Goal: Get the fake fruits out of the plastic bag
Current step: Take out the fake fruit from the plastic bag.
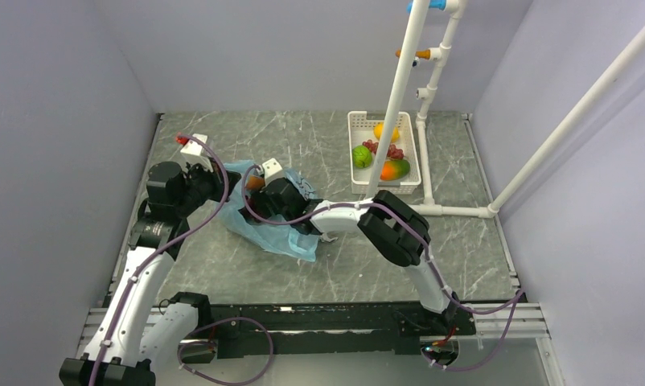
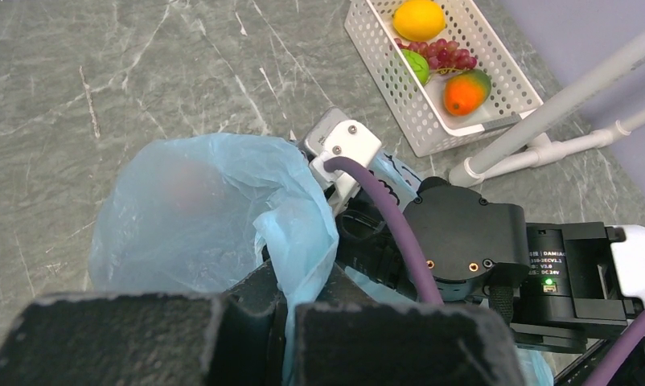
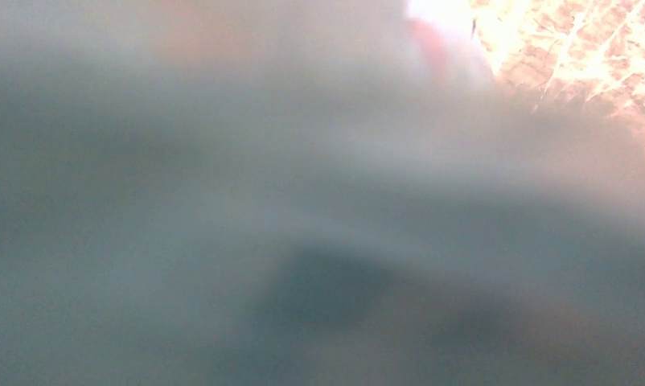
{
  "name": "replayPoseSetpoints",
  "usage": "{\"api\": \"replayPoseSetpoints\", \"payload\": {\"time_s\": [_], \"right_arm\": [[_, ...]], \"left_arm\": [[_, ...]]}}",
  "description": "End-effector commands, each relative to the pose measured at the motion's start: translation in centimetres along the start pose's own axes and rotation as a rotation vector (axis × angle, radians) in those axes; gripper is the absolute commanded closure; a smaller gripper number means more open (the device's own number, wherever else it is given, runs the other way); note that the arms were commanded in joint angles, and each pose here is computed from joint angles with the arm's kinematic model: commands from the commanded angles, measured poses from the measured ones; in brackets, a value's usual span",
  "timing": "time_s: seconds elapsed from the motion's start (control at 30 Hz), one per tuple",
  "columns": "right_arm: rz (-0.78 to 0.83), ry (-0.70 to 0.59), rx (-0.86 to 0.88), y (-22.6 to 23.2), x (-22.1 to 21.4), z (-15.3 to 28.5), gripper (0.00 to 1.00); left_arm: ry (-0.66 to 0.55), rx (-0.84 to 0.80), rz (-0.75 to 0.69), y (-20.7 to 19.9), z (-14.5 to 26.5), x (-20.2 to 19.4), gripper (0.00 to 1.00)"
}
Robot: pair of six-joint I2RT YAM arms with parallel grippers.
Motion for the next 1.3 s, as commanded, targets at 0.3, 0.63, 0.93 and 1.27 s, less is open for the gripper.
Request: {"api": "replayPoseSetpoints", "payload": {"time_s": [0.3, 0.63, 0.93, 1.27], "right_arm": [[-0.005, -0.074, 0.073, 0.8, 2.9, -0.5, 0.64], [-0.026, -0.091, 0.201, 1.0, 4.8, 4.6, 0.81], [-0.092, -0.106, 0.372, 0.8, 6.6, 11.0, 0.92], [-0.168, -0.185, 0.474, -0.5, 9.8, 16.9, 1.0]], "left_arm": [[-0.033, 0.014, -0.032, 0.0, -0.1, 0.9, 1.0], [-0.031, 0.028, -0.033, 0.0, 0.1, 1.0, 1.0], [-0.036, 0.024, -0.03, -0.1, 0.2, 1.0, 1.0], [-0.015, 0.03, -0.017, 0.1, -0.3, 0.8, 1.0]]}}
Point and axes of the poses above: each gripper's point midway between its finger pads, its own z axis back along the fingers, its own y axis along the line the jaws close on, x = y × z, the point moved 10 cm from there along z, back along the fingers, and after that the axes turned 5 degrees about -z, right-handed, at the moved point
